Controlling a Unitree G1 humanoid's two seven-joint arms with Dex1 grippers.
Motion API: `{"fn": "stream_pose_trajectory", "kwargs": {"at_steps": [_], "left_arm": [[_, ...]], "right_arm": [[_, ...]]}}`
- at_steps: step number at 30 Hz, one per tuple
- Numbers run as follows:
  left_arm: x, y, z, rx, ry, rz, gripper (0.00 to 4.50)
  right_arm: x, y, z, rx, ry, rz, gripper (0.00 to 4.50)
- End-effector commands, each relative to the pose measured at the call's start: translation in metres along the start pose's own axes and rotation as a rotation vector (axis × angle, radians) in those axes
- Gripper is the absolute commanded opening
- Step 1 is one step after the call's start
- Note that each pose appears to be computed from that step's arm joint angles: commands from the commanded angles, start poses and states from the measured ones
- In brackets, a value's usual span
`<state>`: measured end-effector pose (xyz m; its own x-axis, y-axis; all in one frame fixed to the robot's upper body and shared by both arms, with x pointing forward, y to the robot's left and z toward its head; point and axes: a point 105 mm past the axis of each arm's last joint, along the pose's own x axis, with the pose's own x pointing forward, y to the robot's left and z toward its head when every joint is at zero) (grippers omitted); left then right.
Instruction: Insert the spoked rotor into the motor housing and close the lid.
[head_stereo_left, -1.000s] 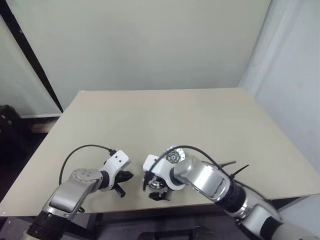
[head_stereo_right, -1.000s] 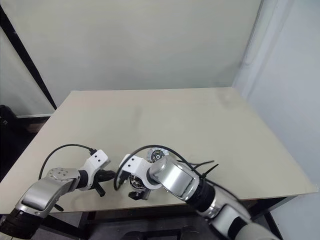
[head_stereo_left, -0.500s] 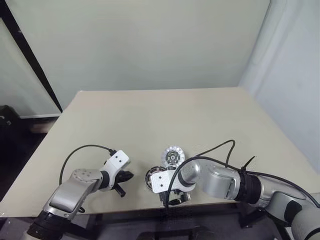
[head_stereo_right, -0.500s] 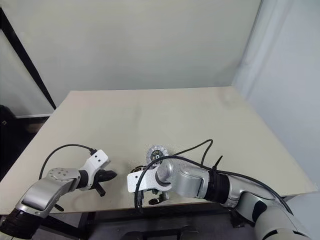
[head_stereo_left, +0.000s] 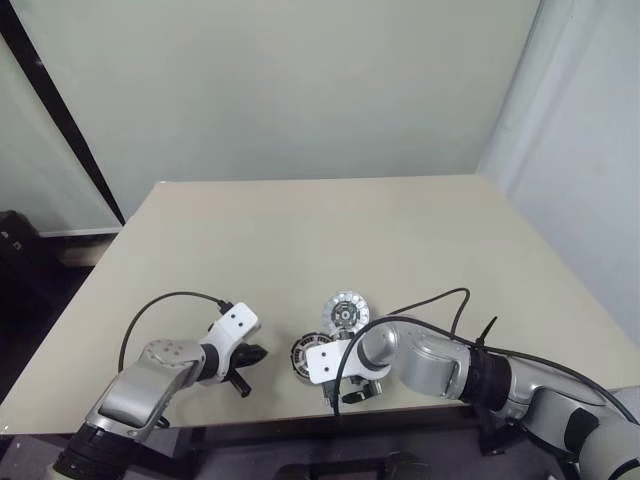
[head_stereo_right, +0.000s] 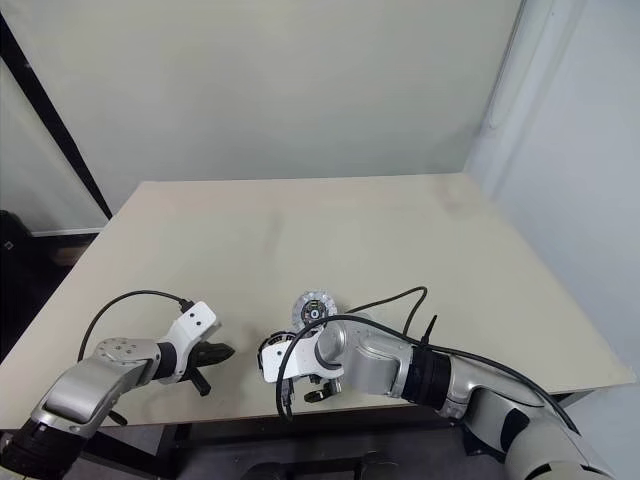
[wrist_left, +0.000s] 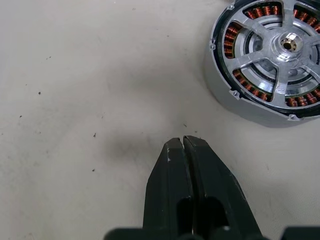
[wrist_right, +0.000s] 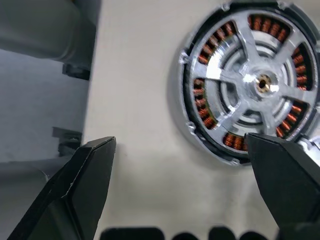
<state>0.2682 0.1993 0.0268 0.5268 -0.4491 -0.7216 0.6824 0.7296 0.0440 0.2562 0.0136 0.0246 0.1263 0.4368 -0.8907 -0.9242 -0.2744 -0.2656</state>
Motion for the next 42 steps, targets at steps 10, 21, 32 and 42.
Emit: {"fn": "stream_pose_trajectory", "kwargs": {"at_steps": [10,21,32,42], "left_arm": [[-0.006,-0.001,0.013,0.036,-0.049,0.002,0.00],[-0.006,0.000,0.013,0.032,-0.054,0.006,0.00],[-0.008,0.007,0.011,0.020,-0.055,0.029,0.00],[-0.009,0.011,0.010,0.015,-0.059,0.043,0.00]], "right_arm": [[0.000,-0.012,0.003,-0.014,-0.023,-0.071,0.79],[-0.005,-0.014,0.020,0.063,-0.103,-0.059,0.03],[-0.015,-0.002,0.029,-0.031,-0.112,0.021,0.03],[-0.015,0.002,0.029,-0.105,-0.104,0.034,0.03]]}}
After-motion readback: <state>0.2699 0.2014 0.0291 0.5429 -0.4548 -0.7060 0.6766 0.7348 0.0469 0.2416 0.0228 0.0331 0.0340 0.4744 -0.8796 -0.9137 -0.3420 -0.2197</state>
